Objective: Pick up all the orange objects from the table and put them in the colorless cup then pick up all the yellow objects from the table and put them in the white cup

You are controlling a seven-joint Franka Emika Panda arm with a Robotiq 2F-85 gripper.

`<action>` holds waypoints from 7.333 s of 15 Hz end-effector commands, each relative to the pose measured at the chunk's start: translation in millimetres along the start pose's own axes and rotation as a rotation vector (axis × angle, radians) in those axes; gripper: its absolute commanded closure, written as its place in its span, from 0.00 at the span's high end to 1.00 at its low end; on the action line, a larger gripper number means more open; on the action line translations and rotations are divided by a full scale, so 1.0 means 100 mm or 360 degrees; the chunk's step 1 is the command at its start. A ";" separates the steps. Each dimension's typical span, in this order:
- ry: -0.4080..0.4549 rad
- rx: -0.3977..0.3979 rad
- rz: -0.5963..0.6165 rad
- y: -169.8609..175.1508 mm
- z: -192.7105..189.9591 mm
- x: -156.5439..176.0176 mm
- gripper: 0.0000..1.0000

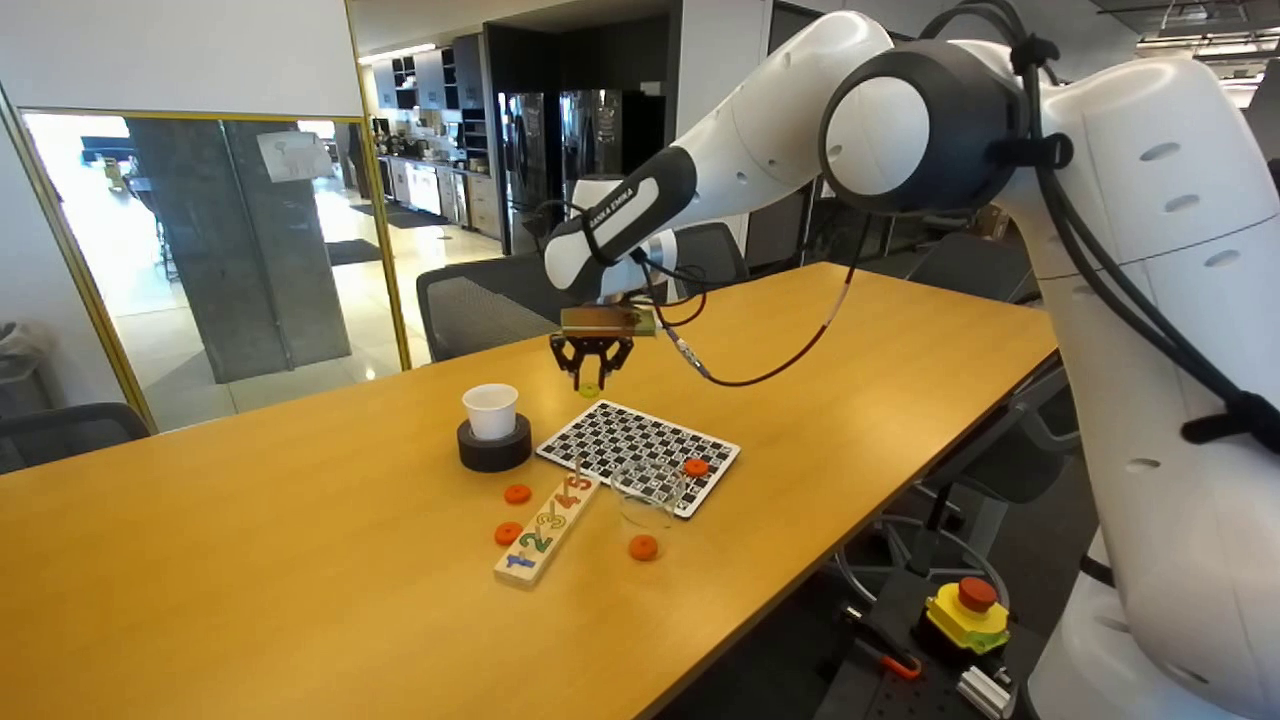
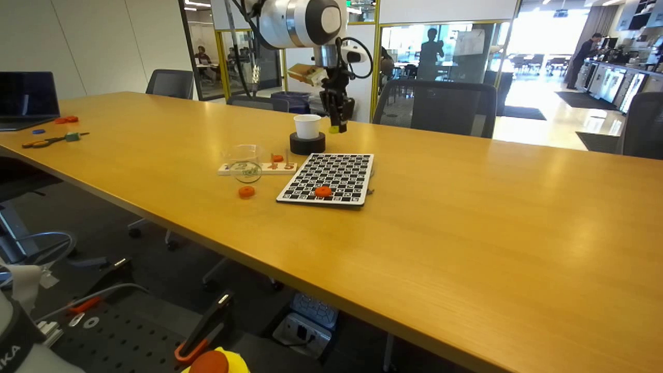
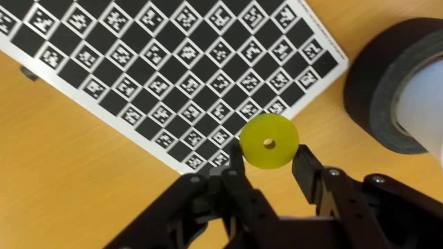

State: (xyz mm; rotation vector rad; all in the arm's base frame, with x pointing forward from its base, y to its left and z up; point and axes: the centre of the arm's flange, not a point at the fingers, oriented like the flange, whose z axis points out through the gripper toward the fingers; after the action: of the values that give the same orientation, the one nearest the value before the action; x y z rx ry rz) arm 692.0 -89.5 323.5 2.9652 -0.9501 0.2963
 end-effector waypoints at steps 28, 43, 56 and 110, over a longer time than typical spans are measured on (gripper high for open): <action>-0.0116 0.0223 -0.0419 -1.35 -0.40 -0.55 1.00; -0.0263 0.0097 -0.0530 -1.40 0.60 -1.40 1.00; -0.0178 -0.0028 -0.0482 -1.24 0.77 -1.39 1.00; -0.0821 0.0035 -0.0434 0.35 -0.38 -2.00 0.69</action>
State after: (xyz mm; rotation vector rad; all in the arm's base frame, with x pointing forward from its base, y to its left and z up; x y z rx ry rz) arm 500.0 0.6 321.2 3.1968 -0.4973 -0.4820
